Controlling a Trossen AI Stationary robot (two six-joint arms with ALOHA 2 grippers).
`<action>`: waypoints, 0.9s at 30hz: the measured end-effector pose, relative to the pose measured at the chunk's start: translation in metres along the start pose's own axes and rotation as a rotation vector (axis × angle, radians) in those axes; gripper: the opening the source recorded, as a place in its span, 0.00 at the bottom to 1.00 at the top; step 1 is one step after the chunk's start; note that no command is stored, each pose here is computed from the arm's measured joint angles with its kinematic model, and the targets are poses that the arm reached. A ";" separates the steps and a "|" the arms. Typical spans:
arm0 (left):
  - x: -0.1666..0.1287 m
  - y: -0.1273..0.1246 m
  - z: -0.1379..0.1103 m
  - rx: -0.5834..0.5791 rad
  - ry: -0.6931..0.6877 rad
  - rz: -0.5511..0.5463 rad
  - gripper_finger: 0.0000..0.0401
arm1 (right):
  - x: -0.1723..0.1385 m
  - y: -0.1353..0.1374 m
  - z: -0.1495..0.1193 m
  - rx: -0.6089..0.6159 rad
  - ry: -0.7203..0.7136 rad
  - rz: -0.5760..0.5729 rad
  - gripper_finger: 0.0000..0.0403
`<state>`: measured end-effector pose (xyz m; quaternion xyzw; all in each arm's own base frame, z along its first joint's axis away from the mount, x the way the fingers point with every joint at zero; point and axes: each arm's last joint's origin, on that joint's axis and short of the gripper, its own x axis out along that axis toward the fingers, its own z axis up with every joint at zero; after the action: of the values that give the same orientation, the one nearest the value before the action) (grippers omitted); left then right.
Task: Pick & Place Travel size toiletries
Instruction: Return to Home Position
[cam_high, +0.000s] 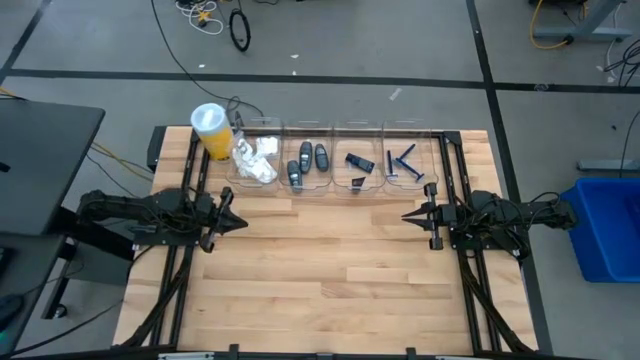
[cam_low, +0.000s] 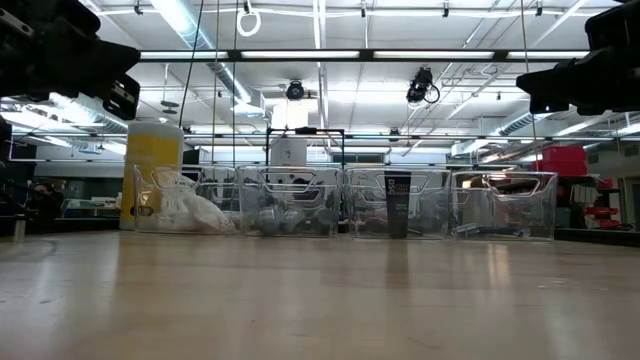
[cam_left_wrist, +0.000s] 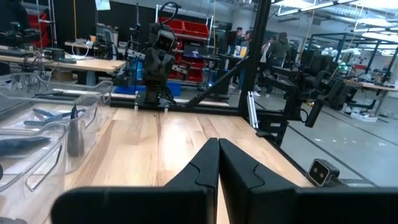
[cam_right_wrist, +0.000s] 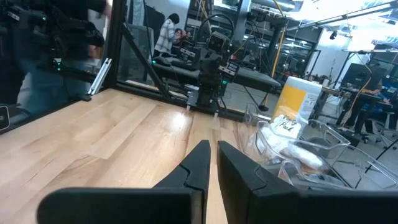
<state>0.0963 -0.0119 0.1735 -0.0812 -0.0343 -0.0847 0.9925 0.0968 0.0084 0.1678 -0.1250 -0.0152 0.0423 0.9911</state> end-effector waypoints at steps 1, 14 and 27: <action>0.000 0.000 -0.001 0.000 0.007 0.000 0.04 | 0.000 0.000 0.000 0.000 0.000 0.000 0.10; 0.001 0.000 -0.001 -0.001 0.014 0.000 0.04 | 0.000 0.000 0.000 0.000 0.000 0.000 0.10; 0.001 0.000 -0.001 -0.001 0.014 0.000 0.04 | 0.000 0.000 0.000 0.000 0.000 0.000 0.10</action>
<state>0.0970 -0.0121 0.1723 -0.0811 -0.0272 -0.0855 0.9927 0.0968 0.0084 0.1678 -0.1250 -0.0152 0.0423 0.9911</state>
